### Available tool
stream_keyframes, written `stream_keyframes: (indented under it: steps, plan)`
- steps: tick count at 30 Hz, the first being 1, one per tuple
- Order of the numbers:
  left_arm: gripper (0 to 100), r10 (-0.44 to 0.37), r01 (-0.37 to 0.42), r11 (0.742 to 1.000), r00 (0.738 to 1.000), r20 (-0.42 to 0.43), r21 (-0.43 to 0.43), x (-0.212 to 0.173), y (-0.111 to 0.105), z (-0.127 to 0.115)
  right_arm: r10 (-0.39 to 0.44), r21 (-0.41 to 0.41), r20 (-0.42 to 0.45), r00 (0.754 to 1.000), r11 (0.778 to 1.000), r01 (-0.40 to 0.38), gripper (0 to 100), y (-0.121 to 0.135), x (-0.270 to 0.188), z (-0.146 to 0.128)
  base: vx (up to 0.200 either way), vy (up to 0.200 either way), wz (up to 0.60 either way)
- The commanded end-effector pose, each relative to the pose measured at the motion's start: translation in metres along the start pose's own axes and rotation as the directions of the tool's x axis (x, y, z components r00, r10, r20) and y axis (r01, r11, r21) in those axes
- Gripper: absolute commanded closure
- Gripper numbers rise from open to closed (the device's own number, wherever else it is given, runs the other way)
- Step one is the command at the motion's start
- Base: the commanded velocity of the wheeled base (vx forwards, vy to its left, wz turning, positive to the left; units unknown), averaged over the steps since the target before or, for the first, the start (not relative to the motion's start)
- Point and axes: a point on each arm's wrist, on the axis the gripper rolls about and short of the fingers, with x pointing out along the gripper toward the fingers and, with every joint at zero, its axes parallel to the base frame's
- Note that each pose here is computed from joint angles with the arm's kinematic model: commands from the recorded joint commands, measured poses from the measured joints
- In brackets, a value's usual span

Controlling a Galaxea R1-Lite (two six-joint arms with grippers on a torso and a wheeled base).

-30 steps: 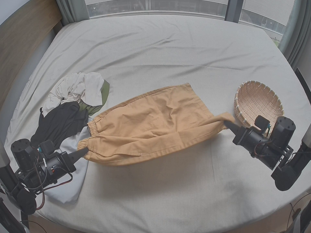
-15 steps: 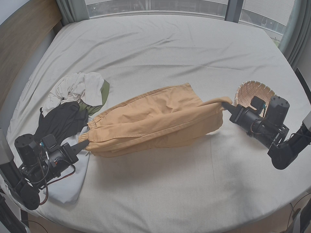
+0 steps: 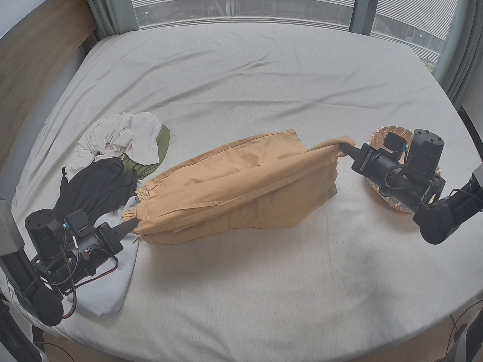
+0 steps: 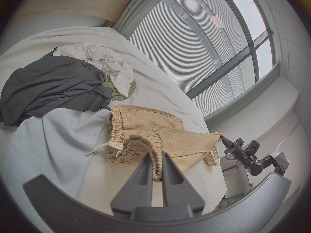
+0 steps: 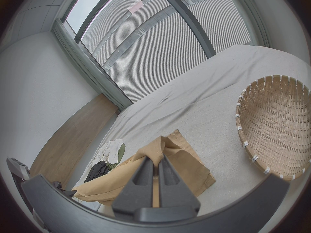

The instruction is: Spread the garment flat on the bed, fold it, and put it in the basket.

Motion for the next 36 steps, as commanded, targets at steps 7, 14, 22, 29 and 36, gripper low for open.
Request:
stream_keyframes:
  steps: [7, 14, 22, 29, 36]
  plan:
    - [100, -0.002, 0.002, 1.000, 1.000, -0.006, 0.000, -0.002, -0.002, -0.002, -0.025, 0.001, -0.046, 0.999, 1.000, 0.025, 100, 0.017, -0.055, 0.004, 0.000, 0.000, 0.00]
    - [100, -0.022, 0.022, 1.000, 1.000, -0.009, 0.010, 0.001, -0.006, -0.003, -0.094, 0.006, -0.057, 0.994, 0.996, 0.094, 100, -0.001, -0.054, 0.000, 0.000, 0.000, 0.00]
    - [100, -0.011, 0.011, 1.000, 1.000, -0.008, 0.004, 0.005, -0.003, -0.003, -0.096, 0.011, -0.055, 0.994, 0.995, 0.097, 100, -0.017, -0.005, -0.007, 0.000, 0.000, 0.00]
    - [100, 0.012, -0.012, 1.000, 1.000, 0.004, -0.001, 0.007, -0.001, -0.002, -0.034, 0.005, -0.017, 0.999, 0.999, 0.034, 100, -0.009, 0.029, -0.005, 0.000, 0.000, 0.00]
    - [100, 0.038, -0.038, 0.999, 0.999, 0.030, -0.030, 0.012, 0.002, 0.000, -0.007, -0.001, 0.015, 1.000, 1.000, 0.007, 100, -0.007, 0.053, -0.003, 0.000, 0.000, 0.00]
